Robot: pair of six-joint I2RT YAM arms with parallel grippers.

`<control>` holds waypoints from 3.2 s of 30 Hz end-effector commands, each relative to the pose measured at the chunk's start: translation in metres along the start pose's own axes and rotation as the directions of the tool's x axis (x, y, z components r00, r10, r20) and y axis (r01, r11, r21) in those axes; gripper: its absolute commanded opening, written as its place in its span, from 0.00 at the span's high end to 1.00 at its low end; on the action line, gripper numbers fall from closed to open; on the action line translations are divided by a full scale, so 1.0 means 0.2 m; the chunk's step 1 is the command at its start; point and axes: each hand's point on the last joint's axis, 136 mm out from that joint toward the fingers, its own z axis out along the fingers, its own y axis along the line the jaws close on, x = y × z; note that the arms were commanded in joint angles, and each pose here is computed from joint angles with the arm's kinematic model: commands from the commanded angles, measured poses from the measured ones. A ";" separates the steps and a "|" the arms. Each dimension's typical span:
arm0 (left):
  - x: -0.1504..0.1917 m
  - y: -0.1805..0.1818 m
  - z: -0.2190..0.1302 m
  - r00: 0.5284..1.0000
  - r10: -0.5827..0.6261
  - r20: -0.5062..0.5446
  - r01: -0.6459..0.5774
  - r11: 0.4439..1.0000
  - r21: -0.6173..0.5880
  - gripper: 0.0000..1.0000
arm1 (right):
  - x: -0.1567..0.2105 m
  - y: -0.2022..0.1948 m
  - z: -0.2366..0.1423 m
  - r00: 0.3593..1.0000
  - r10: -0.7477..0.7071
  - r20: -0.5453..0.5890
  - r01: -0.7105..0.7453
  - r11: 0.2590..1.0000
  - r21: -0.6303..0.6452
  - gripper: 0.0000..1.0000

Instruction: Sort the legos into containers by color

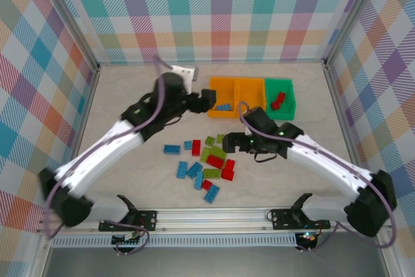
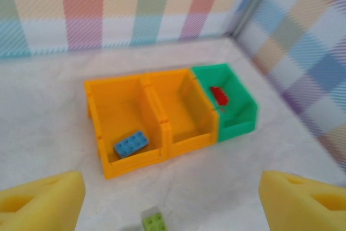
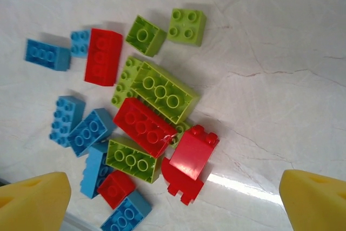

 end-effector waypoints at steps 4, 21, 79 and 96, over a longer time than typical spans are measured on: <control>0.35 0.14 -0.49 0.927 0.359 -0.105 -0.358 0.933 0.028 0.11 | -0.11 0.03 0.19 0.999 -0.023 -0.025 0.025 0.998 0.064 0.05; 0.81 0.09 -0.55 0.743 0.669 0.000 -0.641 0.713 0.284 0.00 | -0.27 -0.04 0.69 0.995 0.077 -0.071 -0.064 0.983 0.170 0.38; 0.87 0.12 -0.52 0.769 0.638 0.036 -0.622 0.735 0.270 0.00 | -0.98 -0.34 0.04 0.953 0.018 0.301 -0.055 0.992 0.113 0.45; 0.88 0.10 -0.52 0.787 0.616 0.036 -0.593 0.740 0.318 0.00 | -0.06 0.18 0.39 0.905 -0.394 -0.159 0.372 0.916 -0.151 0.28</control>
